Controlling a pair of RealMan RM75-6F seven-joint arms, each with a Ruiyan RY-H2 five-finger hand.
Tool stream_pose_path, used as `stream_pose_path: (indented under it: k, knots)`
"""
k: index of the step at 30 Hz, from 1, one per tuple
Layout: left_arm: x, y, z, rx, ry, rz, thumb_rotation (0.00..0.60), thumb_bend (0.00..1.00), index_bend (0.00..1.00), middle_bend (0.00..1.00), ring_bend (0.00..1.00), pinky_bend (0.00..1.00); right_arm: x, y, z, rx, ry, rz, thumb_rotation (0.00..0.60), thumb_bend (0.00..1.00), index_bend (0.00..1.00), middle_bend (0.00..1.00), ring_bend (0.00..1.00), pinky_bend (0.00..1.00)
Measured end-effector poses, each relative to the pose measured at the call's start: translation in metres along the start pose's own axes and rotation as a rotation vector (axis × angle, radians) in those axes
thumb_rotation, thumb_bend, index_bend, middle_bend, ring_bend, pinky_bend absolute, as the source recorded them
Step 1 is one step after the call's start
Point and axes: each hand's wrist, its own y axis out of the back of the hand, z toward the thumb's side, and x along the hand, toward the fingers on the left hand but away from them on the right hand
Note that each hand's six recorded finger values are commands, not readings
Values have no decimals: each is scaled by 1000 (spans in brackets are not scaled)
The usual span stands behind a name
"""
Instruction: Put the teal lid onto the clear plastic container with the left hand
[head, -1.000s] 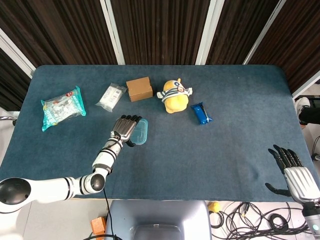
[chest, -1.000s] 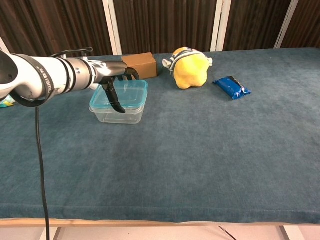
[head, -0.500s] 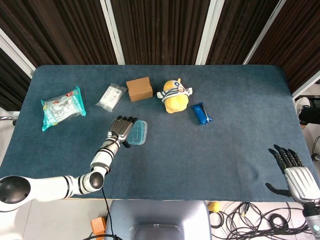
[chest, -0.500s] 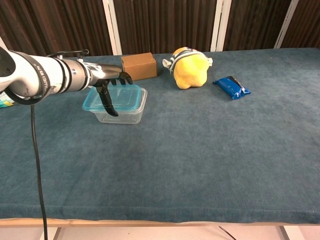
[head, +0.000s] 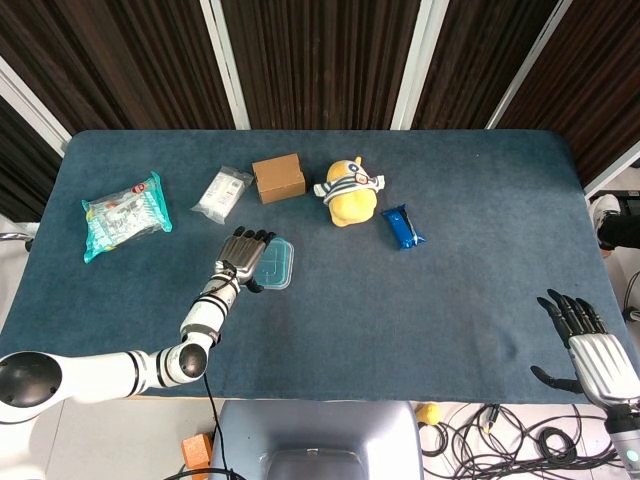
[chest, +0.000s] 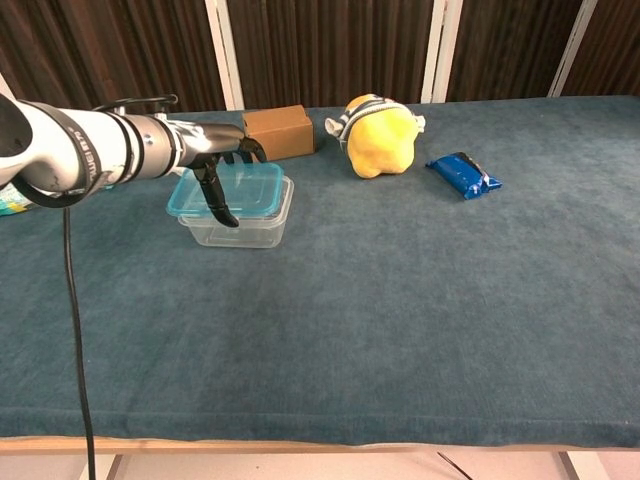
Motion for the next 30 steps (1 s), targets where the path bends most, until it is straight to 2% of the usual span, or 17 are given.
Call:
stream_pose_path:
  k: [7, 12, 20, 30]
  knots:
    - [1, 0, 1, -3, 0, 0, 600, 254, 76, 291, 214, 78, 0, 0, 0, -2, 0, -1, 600, 101, 0, 0, 0, 0]
    - [1, 0, 3, -3, -4, 4, 600, 256, 5, 200, 123, 59, 1, 1, 0, -4, -1, -3, 600, 101, 0, 0, 0, 0]
    - [1, 0, 6, -5, -3, 13, 600, 229, 0, 13, 1, 44, 1, 2, -1, -7, 0, -4, 600, 101, 0, 0, 0, 0]
    - [-1, -2, 5, -7, 15, -14, 600, 219, 0, 0, 0, 42, 2, 3, -1, -7, 1, -7, 600, 101, 0, 0, 0, 0]
